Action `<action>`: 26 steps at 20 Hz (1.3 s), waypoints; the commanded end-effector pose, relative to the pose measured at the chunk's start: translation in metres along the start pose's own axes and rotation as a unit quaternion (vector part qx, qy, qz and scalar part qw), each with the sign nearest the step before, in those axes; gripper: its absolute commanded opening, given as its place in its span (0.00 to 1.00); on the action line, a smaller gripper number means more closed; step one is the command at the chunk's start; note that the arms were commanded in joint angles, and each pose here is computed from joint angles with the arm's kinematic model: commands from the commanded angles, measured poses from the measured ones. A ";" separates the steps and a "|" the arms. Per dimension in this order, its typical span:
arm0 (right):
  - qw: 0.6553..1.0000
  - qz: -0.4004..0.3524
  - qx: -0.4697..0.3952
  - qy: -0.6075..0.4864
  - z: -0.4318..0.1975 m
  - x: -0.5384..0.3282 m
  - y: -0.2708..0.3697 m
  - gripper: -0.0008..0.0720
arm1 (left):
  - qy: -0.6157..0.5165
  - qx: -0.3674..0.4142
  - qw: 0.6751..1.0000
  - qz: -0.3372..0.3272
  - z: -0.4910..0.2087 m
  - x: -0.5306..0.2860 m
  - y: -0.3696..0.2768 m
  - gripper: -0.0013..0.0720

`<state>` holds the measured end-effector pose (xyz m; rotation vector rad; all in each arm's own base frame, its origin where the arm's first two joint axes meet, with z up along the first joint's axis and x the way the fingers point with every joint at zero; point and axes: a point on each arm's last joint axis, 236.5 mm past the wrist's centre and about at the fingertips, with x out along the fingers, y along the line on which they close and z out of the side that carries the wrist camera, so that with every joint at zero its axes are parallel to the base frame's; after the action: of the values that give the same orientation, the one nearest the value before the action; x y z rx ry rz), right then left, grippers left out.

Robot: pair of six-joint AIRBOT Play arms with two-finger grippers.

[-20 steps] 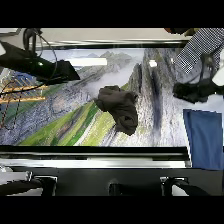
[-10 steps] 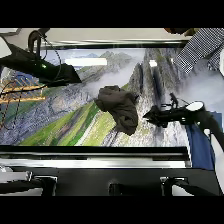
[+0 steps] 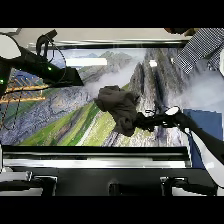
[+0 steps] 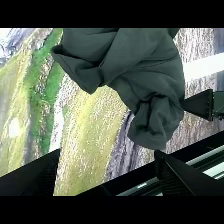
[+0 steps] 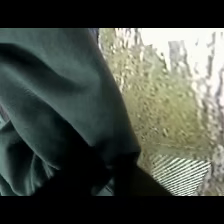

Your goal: Fold the clothes and pants, and hang the long-sleeved shirts on hangers.

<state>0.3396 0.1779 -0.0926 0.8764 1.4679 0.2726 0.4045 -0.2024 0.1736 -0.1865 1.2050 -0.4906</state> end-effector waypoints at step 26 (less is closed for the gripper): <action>0.991 -0.092 -0.091 -0.022 -0.022 -0.065 0.002 0.06 | -0.093 -0.204 0.963 -0.148 0.023 0.200 0.058 0.04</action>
<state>0.3066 0.1572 -0.0503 0.6629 1.4879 0.2637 0.4883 -0.2542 -0.0375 -0.7462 1.1233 -0.4391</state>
